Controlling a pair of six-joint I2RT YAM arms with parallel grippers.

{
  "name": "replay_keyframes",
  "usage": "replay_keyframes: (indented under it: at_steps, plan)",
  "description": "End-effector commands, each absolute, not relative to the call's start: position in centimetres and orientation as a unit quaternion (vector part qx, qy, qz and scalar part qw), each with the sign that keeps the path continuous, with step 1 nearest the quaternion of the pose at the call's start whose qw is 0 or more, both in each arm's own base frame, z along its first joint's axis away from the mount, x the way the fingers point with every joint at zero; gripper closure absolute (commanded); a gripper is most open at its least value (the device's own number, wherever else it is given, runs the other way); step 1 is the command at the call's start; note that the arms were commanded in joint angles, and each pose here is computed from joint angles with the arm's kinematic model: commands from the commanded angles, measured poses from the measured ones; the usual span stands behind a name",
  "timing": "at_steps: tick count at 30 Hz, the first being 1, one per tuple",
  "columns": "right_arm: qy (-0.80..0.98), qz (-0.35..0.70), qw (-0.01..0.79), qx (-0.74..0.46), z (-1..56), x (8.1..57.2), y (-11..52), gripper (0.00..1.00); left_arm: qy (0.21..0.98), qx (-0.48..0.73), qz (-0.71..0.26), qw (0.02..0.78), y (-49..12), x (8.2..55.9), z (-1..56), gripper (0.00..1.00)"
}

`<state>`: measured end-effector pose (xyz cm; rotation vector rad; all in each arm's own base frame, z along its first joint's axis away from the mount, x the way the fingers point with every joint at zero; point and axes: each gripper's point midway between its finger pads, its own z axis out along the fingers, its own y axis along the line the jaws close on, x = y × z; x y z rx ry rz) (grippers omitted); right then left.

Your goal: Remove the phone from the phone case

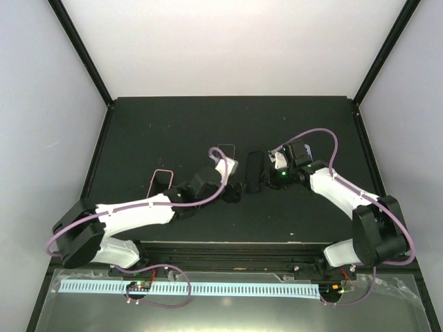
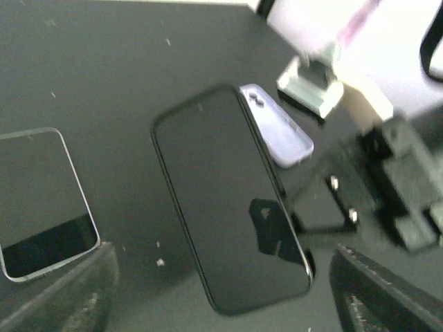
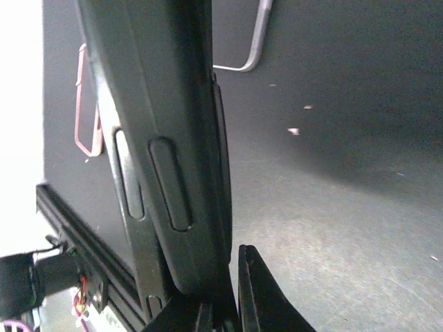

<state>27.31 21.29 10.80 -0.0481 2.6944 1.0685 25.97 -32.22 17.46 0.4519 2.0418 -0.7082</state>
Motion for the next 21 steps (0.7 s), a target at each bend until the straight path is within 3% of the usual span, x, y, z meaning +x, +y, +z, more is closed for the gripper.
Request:
replay_keyframes:
  at_steps: [1,9,14,21]
  plan:
    - [0.922,0.37,0.114,0.017,10.5,28.4,21.2,0.99,0.818,0.271,-0.245,0.445,-34.9,24.2,15.9,0.31]
    - [0.923,0.377,0.075,0.025,9.7,28.6,21.6,0.99,0.809,0.346,-0.183,0.439,-38.5,24.0,14.8,0.3]
    - [0.912,0.405,0.06,0.032,10.1,28.3,22.2,0.99,0.828,0.331,-0.119,0.436,-38.1,25.8,13.9,0.35]
    - [0.902,0.425,0.057,0.04,10.8,28.3,22.1,0.99,0.828,0.348,-0.109,0.426,-38.4,25.8,12.5,0.33]
